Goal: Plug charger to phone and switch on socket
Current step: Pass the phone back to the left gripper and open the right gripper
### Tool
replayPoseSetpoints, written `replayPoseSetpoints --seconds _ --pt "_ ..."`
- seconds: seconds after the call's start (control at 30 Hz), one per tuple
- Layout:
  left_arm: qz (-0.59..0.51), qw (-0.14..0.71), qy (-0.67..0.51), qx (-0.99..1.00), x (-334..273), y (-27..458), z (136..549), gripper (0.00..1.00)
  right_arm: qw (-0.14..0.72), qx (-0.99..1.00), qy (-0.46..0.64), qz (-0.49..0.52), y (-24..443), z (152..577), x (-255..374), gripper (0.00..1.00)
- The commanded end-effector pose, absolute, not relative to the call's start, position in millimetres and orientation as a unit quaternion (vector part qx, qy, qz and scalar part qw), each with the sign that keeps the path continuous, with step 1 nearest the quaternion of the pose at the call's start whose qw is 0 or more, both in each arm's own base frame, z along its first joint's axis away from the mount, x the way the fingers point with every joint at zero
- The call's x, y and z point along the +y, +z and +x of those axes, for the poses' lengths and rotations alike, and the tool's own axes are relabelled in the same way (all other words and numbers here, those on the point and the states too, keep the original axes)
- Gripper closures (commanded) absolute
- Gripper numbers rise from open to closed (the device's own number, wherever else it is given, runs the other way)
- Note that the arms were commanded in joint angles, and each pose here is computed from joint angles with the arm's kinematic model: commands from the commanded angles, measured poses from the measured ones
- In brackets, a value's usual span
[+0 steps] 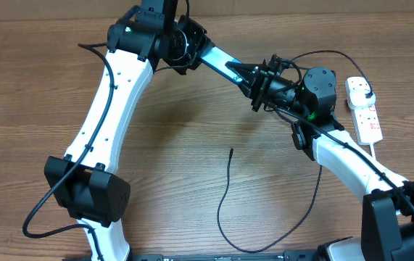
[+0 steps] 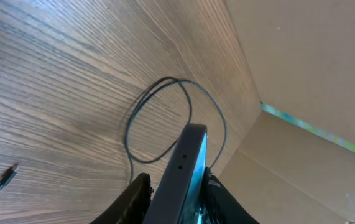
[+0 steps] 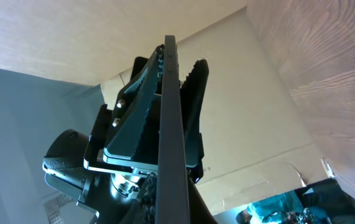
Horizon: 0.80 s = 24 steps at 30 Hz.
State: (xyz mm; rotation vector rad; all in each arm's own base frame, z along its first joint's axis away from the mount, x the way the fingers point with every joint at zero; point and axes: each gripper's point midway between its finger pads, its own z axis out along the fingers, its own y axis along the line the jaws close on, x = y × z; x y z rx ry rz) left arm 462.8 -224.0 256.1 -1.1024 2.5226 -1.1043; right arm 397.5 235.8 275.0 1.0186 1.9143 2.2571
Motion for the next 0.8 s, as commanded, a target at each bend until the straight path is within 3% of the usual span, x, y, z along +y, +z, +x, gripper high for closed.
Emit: replayPoseSetpoints --seconds 0.0,0.07,0.3,0.47,0.53,0.77 --pt "-0.372 0.103 -0.365 0.847 -221.5 264.2 461.5 0.87 -0.023 0.582 0.748 0.318 304.1 391.2 238.6 0.96" --pt "-0.372 0.103 -0.365 0.847 -221.5 264.1 461.5 0.96 -0.019 0.581 0.752 0.311 307.2 390.6 238.5 0.96" --pt "-0.372 0.102 -0.366 0.847 -222.0 264.3 461.1 0.96 -0.019 0.581 0.752 0.311 307.3 390.6 238.5 0.95" --pt "-0.372 0.102 -0.366 0.847 -222.0 264.4 461.2 0.96 -0.019 0.581 0.752 0.311 307.3 390.6 238.5 0.75" --pt "-0.372 0.102 -0.366 0.847 -221.9 264.5 461.4 0.96 -0.019 0.581 0.752 0.311 307.3 390.6 238.5 0.62" --pt "-0.367 0.110 -0.370 0.846 -220.7 266.8 464.9 0.96 -0.019 0.581 0.752 0.311 307.3 390.6 238.5 0.49"
